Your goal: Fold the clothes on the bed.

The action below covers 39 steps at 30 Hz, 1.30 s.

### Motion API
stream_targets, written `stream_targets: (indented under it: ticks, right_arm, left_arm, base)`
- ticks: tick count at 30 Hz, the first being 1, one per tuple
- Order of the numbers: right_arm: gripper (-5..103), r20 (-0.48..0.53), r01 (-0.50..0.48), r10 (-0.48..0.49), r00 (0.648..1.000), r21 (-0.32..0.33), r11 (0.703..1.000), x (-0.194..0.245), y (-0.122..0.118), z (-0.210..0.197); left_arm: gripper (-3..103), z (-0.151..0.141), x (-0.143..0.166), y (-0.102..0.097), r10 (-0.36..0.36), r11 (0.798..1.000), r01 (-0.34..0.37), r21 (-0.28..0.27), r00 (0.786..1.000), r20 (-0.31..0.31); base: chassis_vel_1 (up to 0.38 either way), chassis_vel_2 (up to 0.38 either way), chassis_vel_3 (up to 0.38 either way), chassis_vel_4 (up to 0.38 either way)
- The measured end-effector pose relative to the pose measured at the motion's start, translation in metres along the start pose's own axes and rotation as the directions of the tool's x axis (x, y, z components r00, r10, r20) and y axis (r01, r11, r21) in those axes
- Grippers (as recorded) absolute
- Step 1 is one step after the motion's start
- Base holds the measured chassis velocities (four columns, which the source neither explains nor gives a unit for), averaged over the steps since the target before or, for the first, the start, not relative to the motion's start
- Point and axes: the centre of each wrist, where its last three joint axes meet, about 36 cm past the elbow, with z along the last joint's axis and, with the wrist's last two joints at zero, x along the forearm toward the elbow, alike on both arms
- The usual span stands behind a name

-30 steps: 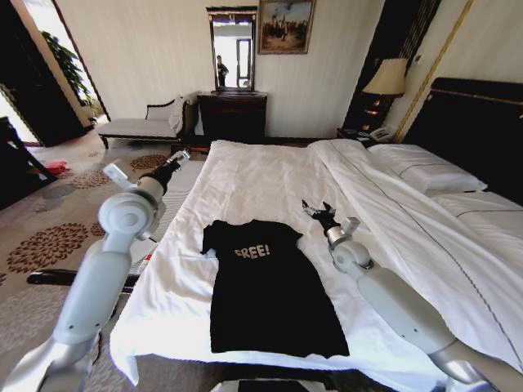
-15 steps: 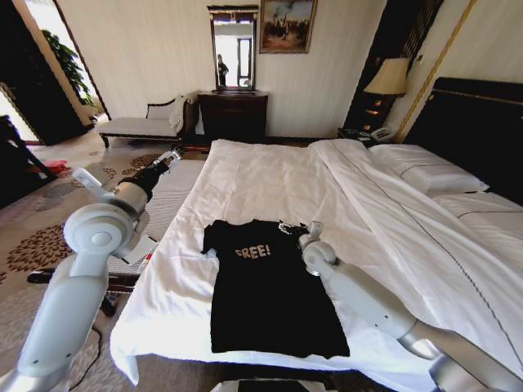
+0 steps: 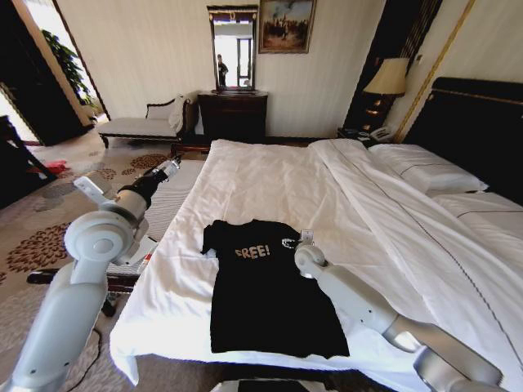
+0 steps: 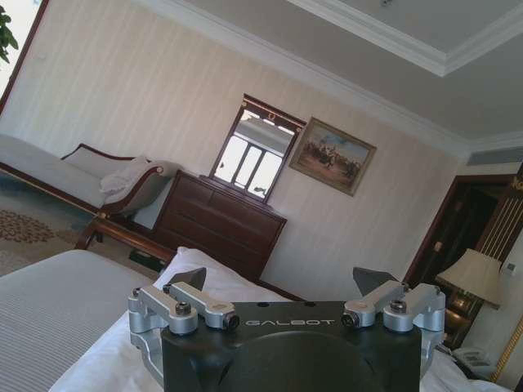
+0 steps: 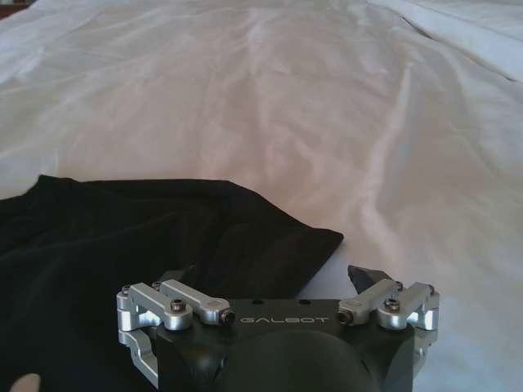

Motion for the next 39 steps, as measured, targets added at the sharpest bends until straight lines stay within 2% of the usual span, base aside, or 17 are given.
stream_targets:
  ticks: [4, 7, 9, 10, 22, 24, 26, 29, 33, 35, 39]
  right_arm:
    - [100, 0.024, 0.015, -0.016, 1.0, 0.014, 1.0, 0.008, 0.003, 0.002]
    - [100, 0.049, 0.01, -0.014, 0.999, 0.07, 0.997, 0.015, 0.005, 0.014]
    - [100, 0.051, 0.007, -0.011, 0.999, 0.081, 0.997, 0.015, 0.005, 0.017]
    - [100, 0.057, -0.009, 0.002, 0.998, 0.112, 0.994, 0.013, 0.005, 0.025]
    - [100, 0.031, -0.027, 0.022, 0.999, 0.137, 0.99, 0.008, 0.013, 0.037]
    - [100, 0.025, -0.048, 0.045, 0.999, 0.167, 0.985, 0.009, 0.015, 0.041]
    - [100, 0.042, -0.11, 0.103, 0.994, 0.224, 0.968, 0.003, 0.012, 0.048]
    - [100, 0.068, -0.164, 0.151, 0.986, 0.253, 0.953, -0.005, 0.005, 0.051]
    - [100, 0.095, -0.239, 0.222, 0.97, 0.25, 0.938, -0.016, -0.007, 0.043]
    - [100, 0.122, -0.312, 0.291, 0.949, 0.238, 0.92, -0.026, -0.025, 0.033]
    - [100, 0.15, -0.367, 0.34, 0.928, 0.229, 0.901, -0.033, -0.043, 0.024]
  left_arm:
    - [100, 0.003, 0.002, 0.001, -0.004, 1.0, 0.004, -0.004, 1.0, -0.006]
    - [100, 0.004, 0.006, 0.001, -0.006, 1.0, 0.006, -0.006, 1.0, -0.006]
    - [100, 0.004, 0.007, 0.001, -0.006, 1.0, 0.005, -0.007, 1.0, -0.006]
    - [100, 0.004, 0.009, 0.0, -0.005, 1.0, 0.005, -0.009, 1.0, -0.005]
    - [100, 0.005, 0.02, 0.004, -0.02, 1.0, 0.02, -0.019, 1.0, -0.009]
    - [100, 0.004, 0.022, 0.004, -0.021, 1.0, 0.021, -0.021, 1.0, -0.007]
    - [100, 0.003, 0.023, 0.005, -0.023, 0.999, 0.023, -0.023, 1.0, -0.004]
    - [100, 0.003, 0.024, 0.005, -0.024, 0.999, 0.024, -0.023, 1.0, -0.004]
    - [100, 0.004, 0.025, 0.005, -0.026, 0.999, 0.026, -0.023, 1.0, -0.005]
    - [100, 0.005, 0.025, 0.005, -0.027, 0.999, 0.027, -0.022, 1.0, -0.007]
    - [100, 0.006, 0.025, 0.005, -0.024, 0.999, 0.024, -0.021, 1.0, -0.01]
  base:
    - [0.0, 0.0, 0.0, 0.0]
    - [0.0, 0.0, 0.0, 0.0]
    - [0.0, 0.0, 0.0, 0.0]
    - [0.0, 0.0, 0.0, 0.0]
    - [0.0, 0.0, 0.0, 0.0]
    - [0.0, 0.0, 0.0, 0.0]
    - [0.0, 0.0, 0.0, 0.0]
    - [0.0, 0.0, 0.0, 0.0]
    - [0.0, 0.0, 0.0, 0.0]
    - [0.0, 0.0, 0.0, 0.0]
    - [0.0, 0.0, 0.0, 0.0]
